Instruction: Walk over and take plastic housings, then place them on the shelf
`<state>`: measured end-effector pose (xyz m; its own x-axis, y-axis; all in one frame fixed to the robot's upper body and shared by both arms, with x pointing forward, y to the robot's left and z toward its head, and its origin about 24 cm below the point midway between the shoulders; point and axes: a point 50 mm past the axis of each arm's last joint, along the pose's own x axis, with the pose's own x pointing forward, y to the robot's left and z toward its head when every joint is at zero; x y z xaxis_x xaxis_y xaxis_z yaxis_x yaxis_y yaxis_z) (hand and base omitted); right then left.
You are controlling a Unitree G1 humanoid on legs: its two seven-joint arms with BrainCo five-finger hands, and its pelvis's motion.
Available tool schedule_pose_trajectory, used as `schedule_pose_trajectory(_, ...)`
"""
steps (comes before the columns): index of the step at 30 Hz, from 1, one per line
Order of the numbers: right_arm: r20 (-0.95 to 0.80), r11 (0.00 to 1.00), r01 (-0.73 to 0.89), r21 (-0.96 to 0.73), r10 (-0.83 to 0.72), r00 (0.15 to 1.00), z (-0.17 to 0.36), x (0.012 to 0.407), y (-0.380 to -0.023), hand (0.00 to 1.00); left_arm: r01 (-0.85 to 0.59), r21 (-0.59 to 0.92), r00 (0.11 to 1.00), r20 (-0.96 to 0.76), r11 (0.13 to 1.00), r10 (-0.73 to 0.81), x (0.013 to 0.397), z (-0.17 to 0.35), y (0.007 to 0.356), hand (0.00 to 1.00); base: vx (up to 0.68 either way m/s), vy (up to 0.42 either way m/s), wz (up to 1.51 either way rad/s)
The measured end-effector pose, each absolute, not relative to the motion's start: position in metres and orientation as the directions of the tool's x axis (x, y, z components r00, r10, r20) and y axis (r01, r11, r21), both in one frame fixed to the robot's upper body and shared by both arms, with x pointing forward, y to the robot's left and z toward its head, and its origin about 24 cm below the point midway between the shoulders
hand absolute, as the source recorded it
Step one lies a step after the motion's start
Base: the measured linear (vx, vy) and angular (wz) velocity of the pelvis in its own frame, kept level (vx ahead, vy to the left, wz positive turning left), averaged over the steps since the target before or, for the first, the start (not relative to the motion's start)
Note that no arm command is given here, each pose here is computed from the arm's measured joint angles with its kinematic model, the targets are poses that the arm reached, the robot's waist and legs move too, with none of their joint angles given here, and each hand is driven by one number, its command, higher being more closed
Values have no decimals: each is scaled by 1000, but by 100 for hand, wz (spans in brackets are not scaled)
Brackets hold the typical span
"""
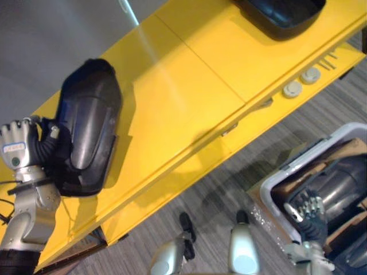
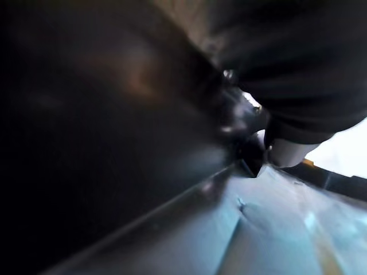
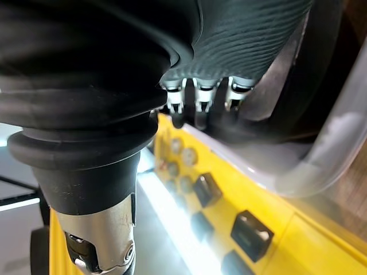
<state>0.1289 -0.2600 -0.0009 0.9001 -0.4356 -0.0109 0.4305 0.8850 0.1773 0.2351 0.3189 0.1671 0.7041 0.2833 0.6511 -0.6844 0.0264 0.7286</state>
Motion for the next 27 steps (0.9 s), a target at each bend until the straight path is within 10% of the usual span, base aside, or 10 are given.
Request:
schedule_pose_trajectory(14,26,908,373,192,-385,923,8,136,-252,0,-471,874,873,442,121,207,258,132,300,100,-13,-5,-4)
schedule_pose_trajectory(15,37,909,366,199,-380,924,11,138,-251,0,-458,881,879,428,122,209,260,130,298,0,13,-15,4)
schedule_pose_trajectory(27,39,915,336,223,-352,935,12,143,-241,0,-608,787,770,555,100,316,263,119,291,0,6,-11,4)
